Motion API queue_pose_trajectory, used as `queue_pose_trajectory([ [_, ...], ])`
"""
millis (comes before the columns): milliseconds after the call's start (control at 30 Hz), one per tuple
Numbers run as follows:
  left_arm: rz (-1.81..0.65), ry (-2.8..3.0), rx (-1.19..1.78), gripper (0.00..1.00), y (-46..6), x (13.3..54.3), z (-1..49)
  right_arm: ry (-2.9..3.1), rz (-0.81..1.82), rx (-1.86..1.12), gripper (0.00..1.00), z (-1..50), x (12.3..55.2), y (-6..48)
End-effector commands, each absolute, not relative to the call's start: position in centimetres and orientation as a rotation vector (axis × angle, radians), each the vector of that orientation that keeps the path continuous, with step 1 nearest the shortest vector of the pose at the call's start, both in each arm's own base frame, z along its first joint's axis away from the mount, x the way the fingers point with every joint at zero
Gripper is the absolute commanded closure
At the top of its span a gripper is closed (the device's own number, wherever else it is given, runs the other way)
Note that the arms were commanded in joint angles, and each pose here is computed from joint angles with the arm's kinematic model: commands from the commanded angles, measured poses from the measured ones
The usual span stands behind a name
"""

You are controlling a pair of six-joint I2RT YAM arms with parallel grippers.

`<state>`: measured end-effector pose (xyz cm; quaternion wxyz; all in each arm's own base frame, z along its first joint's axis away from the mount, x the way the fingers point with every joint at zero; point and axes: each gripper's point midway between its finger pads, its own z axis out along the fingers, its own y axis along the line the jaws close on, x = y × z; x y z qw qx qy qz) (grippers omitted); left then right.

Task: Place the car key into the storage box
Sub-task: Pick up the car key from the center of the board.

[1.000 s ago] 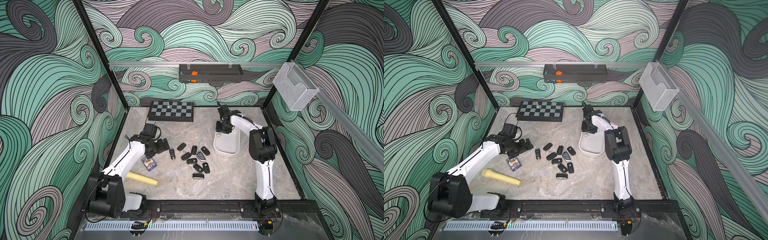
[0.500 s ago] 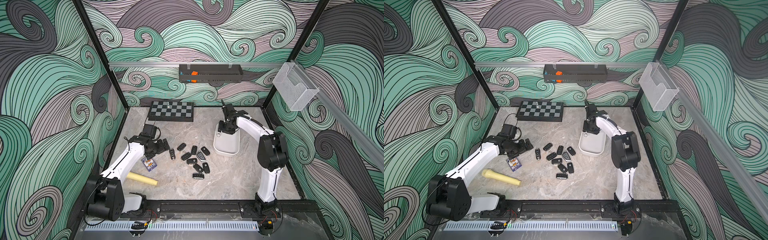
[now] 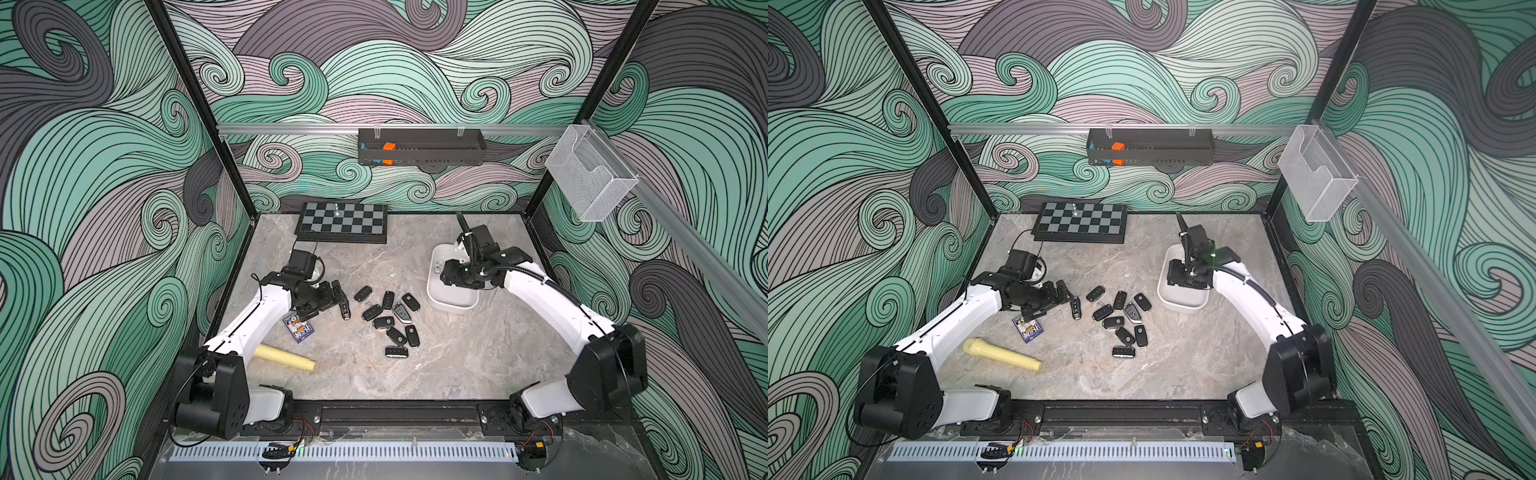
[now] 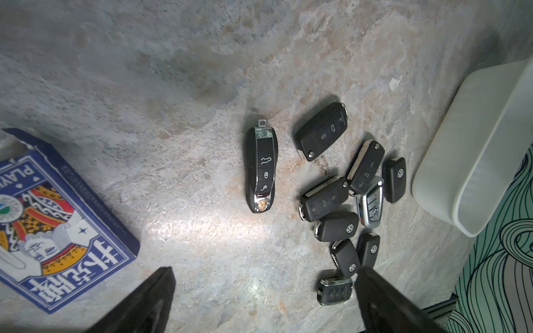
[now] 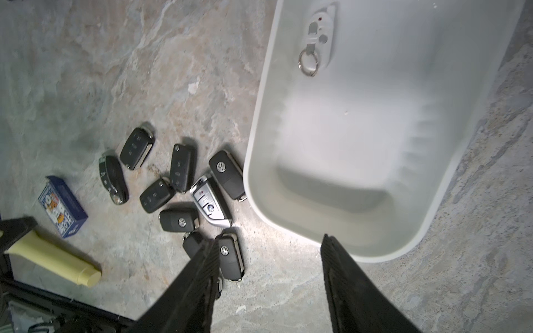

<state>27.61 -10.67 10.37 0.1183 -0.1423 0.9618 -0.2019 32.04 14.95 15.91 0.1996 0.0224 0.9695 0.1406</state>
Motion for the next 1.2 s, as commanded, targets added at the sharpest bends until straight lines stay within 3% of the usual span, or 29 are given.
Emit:
queue_pose_trajectory([
  [0, -0.631, 2.855, -0.363, 0.01, -11.4, 26.6, 10.1, 2.718, 0.498, -0.083, 0.42, 15.8, 29.2, 16.8],
  [200, -0.603, 2.869, -0.299, 0.01, -11.1, 26.1, 10.6, 2.738, 0.546, -0.300, 0.42, 14.7, 25.0, 19.5],
  [567, -0.600, 2.870, -0.268, 0.01, -11.2, 26.7, 11.2, 2.810, 0.464, -0.586, 0.42, 10.0, 21.6, 23.8],
  [1167, -0.527, 2.888, -0.210, 0.01, -10.2, 25.4, 10.7, 2.897, 0.164, -0.616, 0.44, 4.8, 24.4, 25.5],
])
